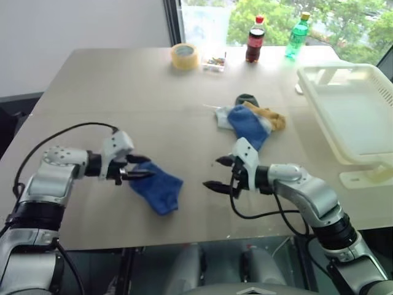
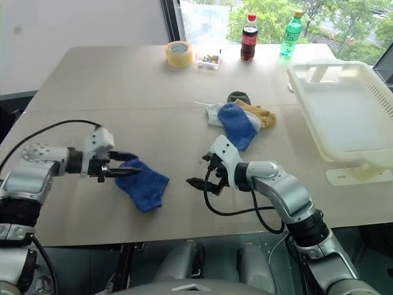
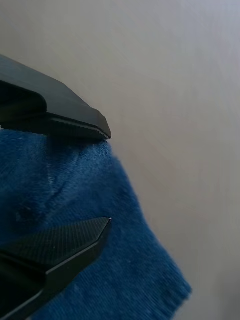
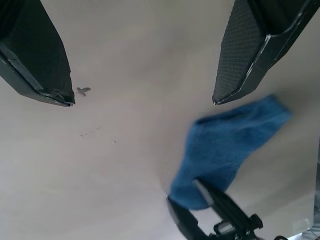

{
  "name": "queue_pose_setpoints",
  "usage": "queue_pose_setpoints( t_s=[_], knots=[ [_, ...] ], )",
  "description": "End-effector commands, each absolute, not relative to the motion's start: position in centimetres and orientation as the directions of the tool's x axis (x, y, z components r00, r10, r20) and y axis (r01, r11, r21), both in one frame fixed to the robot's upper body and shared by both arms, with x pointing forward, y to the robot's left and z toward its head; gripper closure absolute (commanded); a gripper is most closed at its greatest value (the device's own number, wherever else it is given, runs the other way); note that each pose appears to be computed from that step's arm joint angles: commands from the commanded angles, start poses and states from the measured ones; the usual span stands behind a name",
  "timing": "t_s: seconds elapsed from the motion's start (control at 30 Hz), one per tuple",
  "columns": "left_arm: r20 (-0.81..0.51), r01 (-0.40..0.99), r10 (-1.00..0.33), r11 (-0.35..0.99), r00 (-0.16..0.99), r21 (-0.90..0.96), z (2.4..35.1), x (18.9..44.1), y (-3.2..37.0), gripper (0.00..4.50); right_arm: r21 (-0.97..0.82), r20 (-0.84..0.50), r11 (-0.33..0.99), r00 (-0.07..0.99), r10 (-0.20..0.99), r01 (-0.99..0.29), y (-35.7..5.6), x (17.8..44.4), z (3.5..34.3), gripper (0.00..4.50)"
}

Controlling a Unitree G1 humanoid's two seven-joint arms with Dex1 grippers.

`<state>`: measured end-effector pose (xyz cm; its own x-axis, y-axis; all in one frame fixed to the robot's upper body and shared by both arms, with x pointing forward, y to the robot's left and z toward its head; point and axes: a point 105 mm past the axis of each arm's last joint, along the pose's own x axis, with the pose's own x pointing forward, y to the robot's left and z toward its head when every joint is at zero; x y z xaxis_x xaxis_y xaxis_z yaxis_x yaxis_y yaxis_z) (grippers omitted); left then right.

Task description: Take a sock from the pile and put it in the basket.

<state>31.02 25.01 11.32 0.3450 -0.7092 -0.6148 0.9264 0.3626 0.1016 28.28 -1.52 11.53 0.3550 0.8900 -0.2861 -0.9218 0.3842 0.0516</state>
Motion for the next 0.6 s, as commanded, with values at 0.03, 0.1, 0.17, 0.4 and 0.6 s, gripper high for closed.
queue_pose_setpoints(
  t_s=[0.03,0.1,0.17,0.4,0.6],
  knots=[
    [-0.710,0.956,-0.661,0.288,0.245,0.061,9.5,30.8,25.3,2.65,0.018,-0.245,0.408,0.392,0.887,-0.913,-2.1,28.2,12.7,0.00],
    [-0.712,0.959,-0.662,0.279,0.233,0.055,8.8,30.9,25.2,3.23,0.011,-0.245,0.430,0.414,0.877,-0.903,-2.6,28.1,12.7,0.00],
    [-0.675,0.938,-0.685,0.346,0.275,0.032,8.6,31.6,24.5,3.96,-0.001,-0.241,0.464,0.451,0.859,-0.886,-3.3,28.3,12.9,0.00],
    [-0.458,0.700,-0.673,0.700,0.581,-0.141,9.4,35.3,19.7,4.48,-0.049,-0.228,0.572,0.567,0.792,-0.819,-6.1,28.7,13.9,0.00],
    [-0.407,0.453,-0.517,0.856,0.753,-0.249,9.8,35.5,16.8,4.48,-0.069,-0.224,0.636,0.633,0.741,-0.768,-7.0,29.5,14.2,0.00]
  ],
)
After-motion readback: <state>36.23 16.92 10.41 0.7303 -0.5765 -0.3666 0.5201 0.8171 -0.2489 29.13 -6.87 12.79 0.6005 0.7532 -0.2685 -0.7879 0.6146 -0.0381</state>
